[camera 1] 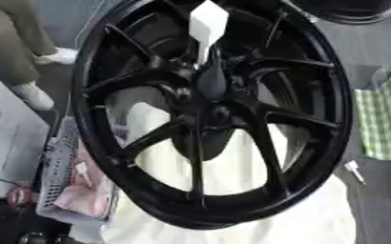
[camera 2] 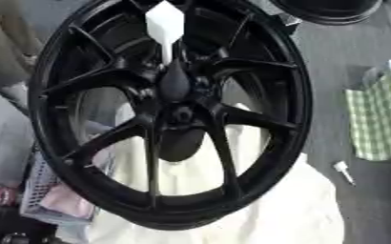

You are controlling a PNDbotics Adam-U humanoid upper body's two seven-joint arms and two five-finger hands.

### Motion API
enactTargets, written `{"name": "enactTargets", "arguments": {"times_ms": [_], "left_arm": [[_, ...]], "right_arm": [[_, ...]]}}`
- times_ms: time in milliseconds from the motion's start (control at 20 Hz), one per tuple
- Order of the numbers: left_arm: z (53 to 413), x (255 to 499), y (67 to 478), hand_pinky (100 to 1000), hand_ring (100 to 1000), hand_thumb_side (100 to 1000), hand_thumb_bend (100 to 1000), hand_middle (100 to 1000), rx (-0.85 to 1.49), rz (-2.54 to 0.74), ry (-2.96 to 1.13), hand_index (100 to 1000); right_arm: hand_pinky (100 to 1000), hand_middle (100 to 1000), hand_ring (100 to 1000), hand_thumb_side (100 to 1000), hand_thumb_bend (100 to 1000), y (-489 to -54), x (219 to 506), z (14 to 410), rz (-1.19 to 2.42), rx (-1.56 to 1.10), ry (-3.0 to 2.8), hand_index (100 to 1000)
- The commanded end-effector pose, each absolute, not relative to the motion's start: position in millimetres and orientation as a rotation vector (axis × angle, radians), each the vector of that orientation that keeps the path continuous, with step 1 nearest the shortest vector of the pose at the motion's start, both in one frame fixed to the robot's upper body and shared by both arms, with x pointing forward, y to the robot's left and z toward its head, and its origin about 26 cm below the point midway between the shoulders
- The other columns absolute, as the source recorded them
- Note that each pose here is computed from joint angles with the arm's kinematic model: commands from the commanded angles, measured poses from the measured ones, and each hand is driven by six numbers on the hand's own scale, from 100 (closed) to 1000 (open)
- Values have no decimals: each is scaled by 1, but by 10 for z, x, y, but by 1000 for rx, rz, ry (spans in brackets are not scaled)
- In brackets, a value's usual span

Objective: Pull the pin out of the wheel hub.

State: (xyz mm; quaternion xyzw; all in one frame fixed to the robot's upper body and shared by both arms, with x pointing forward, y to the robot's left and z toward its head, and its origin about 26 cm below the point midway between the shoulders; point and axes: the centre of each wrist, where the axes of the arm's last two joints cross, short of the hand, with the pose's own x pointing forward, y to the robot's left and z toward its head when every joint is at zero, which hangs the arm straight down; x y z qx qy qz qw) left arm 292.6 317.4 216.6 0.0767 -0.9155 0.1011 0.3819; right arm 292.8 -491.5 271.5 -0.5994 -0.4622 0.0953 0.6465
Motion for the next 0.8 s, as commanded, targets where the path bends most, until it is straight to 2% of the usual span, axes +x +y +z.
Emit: {"name": "enactTargets", "arguments": {"times_ms": [50, 100, 150, 200, 350, 400, 650, 800], "left_arm": [[2252, 2901, 3195, 849, 672, 704, 100, 601, 211, 247, -2369, 813], [2250, 2900, 3196, 849, 672, 705, 100, 601, 212, 248, -2369, 813], [2247, 2899, 3197, 849, 672, 705, 100, 601, 212, 250, -2368, 813], [2245, 2899, 3197, 850, 673, 706, 100, 601, 212, 250, -2367, 814], [2241, 2899, 3194, 849, 673, 706, 100, 601, 211, 250, -2364, 813], [2242, 2899, 3194, 849, 673, 705, 100, 601, 211, 250, -2365, 813], [2241, 2899, 3193, 849, 673, 705, 100, 601, 210, 248, -2364, 813], [2242, 2900, 3193, 848, 673, 705, 100, 600, 210, 248, -2365, 812]], "right_arm": [[517, 664, 473, 634, 100, -5008, 2882, 2839, 226, -1380, -998, 829], [643, 780, 703, 837, 100, -5025, 2875, 2839, 216, -1376, -985, 905], [660, 795, 736, 842, 100, -5036, 2869, 2844, 201, -1367, -981, 908], [716, 854, 851, 848, 100, -5039, 2864, 2855, 184, -1358, -986, 914], [676, 824, 831, 837, 100, -5026, 2846, 2882, 136, -1371, -1032, 898], [662, 817, 818, 808, 100, -5020, 2842, 2889, 122, -1390, -1047, 896], [656, 810, 809, 765, 100, -4948, 2843, 2916, 88, -1464, -1109, 893], [606, 764, 769, 720, 100, -4890, 2846, 2970, 71, -1489, -1162, 877]]}}
